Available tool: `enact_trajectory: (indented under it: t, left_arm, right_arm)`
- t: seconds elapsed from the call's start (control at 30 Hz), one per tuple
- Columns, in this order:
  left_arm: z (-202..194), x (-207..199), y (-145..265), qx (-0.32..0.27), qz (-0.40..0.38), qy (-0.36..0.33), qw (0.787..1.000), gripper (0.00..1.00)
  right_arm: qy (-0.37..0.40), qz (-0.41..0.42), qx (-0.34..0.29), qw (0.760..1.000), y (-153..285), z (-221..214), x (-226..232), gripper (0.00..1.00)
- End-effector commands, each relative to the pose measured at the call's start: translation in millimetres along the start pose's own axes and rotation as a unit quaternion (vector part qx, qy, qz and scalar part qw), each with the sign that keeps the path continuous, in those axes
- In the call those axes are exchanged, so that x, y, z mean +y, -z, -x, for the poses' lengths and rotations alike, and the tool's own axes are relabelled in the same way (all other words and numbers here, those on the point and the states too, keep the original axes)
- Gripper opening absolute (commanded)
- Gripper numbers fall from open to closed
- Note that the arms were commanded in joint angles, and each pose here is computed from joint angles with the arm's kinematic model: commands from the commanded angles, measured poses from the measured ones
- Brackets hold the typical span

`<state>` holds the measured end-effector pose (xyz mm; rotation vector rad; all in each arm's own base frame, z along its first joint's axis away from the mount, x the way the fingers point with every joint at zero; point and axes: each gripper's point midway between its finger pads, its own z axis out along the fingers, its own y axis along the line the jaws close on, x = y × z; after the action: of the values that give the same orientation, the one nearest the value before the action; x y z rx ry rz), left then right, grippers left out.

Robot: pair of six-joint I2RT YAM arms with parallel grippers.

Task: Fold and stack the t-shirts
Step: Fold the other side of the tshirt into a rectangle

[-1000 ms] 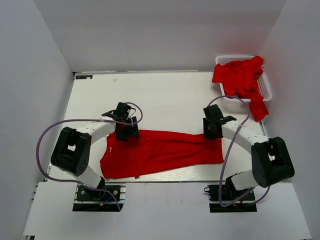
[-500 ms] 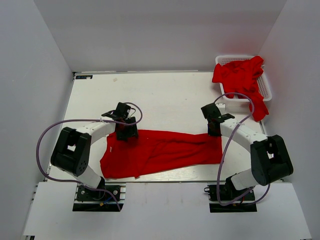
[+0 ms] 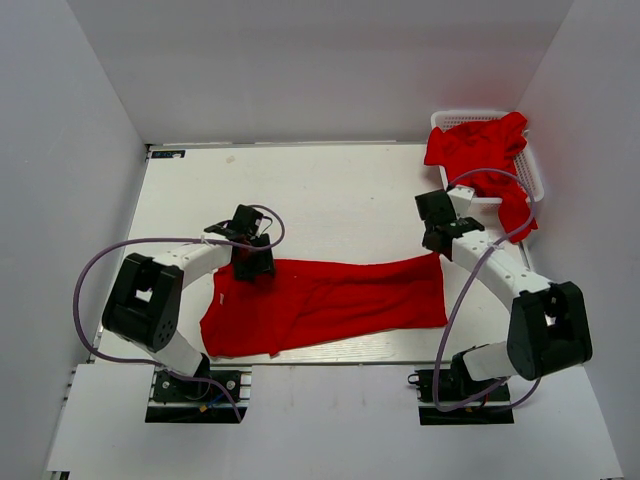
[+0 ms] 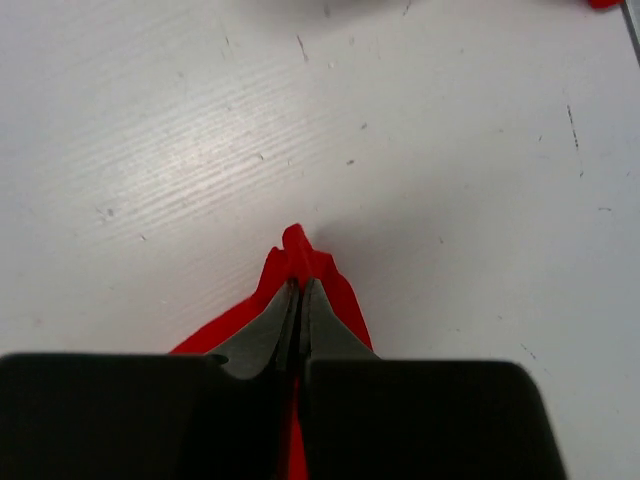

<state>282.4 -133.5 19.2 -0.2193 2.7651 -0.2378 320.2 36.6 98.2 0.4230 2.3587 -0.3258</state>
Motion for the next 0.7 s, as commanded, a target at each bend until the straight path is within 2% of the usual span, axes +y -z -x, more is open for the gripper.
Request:
enact_trajectory:
  t: [0.0, 0.23, 0.4, 0.57, 0.67]
  left_arm:
    - [-22, 23, -16, 0.039, 0.052, 0.005, 0.998, 0.66]
    - [-26, 30, -13, 0.043, 0.065, 0.019, 0.997, 0.65]
    - [-31, 34, -14, 0.049, 0.073, 0.018, 0.996, 0.65]
    - [-33, 34, -15, 0.055, 0.072, 0.019, 0.996, 0.64]
    - [-35, 35, -14, 0.055, 0.072, 0.019, 0.996, 0.64]
  right_arm:
    - [-0.058, 0.012, -0.067, 0.996, 10, 49, 4, 0.0]
    - [-0.074, -0.019, -0.065, 0.995, 4, 49, -18, 0.0]
    - [-0.097, 0.026, -0.074, 0.992, 9, 52, -14, 0.0]
    - [-0.103, 0.009, -0.082, 0.991, 6, 61, -29, 0.0]
    - [-0.105, 0.031, -0.067, 0.992, 3, 56, -26, 0.0]
